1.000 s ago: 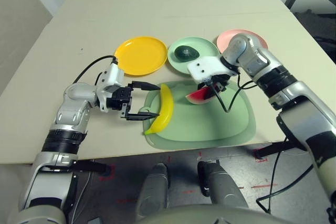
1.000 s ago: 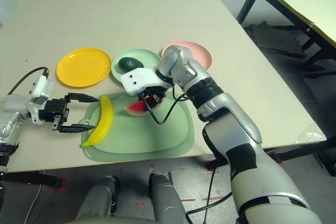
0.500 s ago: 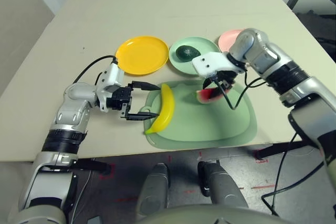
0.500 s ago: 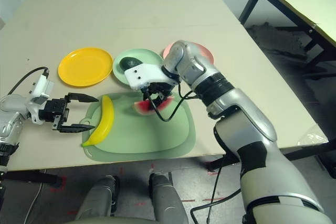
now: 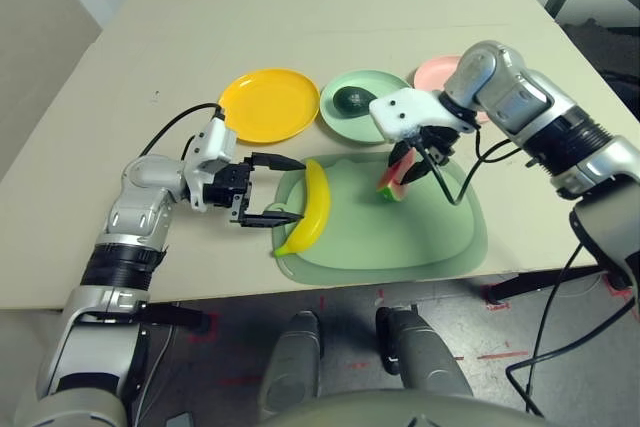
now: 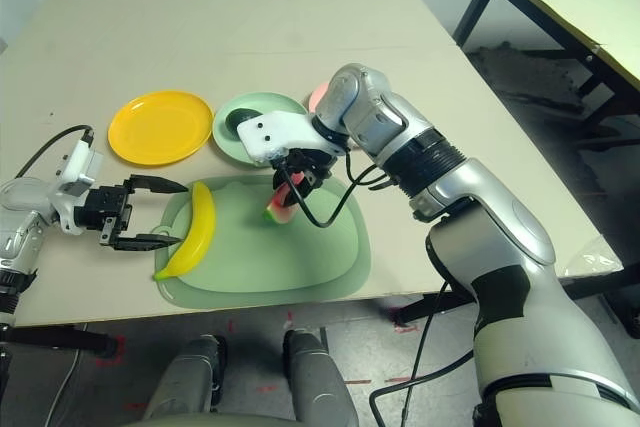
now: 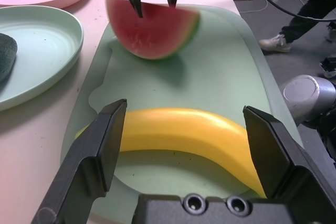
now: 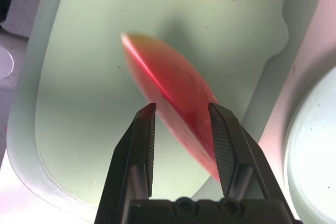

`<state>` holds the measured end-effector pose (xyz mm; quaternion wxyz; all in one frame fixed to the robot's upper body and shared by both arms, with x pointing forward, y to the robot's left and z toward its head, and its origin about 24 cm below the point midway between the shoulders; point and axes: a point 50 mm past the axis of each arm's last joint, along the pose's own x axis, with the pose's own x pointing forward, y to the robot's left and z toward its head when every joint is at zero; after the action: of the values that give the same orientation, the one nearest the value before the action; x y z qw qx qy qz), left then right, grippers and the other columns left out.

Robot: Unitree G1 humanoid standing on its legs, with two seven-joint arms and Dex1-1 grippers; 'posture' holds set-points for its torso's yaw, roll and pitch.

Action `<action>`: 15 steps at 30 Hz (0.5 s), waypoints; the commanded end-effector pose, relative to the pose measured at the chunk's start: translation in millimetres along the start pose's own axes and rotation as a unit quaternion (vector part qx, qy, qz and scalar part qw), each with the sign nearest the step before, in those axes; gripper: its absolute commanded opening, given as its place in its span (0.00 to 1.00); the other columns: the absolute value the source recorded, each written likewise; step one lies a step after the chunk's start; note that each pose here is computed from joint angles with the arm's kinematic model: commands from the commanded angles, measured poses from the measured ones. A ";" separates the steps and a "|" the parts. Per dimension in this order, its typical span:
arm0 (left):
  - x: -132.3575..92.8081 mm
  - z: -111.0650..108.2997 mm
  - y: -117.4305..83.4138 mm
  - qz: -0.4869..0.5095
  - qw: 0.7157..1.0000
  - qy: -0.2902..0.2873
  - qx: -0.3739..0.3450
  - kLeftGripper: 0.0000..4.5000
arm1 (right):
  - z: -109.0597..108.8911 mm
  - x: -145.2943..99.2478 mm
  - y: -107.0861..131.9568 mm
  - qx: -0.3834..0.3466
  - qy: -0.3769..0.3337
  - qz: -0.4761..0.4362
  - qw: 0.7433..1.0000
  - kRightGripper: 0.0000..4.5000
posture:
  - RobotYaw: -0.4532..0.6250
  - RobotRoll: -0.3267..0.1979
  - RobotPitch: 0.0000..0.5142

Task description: Place the fruits into color-matched plates.

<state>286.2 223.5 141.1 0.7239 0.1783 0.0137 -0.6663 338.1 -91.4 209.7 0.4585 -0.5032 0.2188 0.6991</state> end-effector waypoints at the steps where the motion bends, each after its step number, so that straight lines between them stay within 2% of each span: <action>1: -0.5 -3.8 -1.6 -0.006 1.000 0.009 -0.004 1.00 | -0.8 11.5 4.9 -0.020 0.004 0.021 1.000 0.54 | 0.44 0.62 0.31; 3: -0.9 -4.1 -2.2 -0.006 1.000 0.010 -0.004 1.00 | -3.0 16.4 5.8 -0.026 0.006 0.026 0.999 0.65 | 0.44 0.62 0.32; 7: -1.6 -4.7 -3.4 -0.005 1.000 0.010 -0.005 1.00 | -9.0 25.4 6.2 -0.033 0.015 0.032 0.999 0.98 | 0.44 0.62 0.32; 15: -3.3 -4.7 -4.1 -0.002 1.000 0.012 -0.006 1.00 | -19.2 34.8 1.0 0.000 0.014 0.030 0.999 0.99 | 0.45 0.62 0.32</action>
<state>285.0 224.6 139.6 0.7233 0.1773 0.0167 -0.6672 343.1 -89.1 173.8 0.4302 -0.5089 0.2372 0.7068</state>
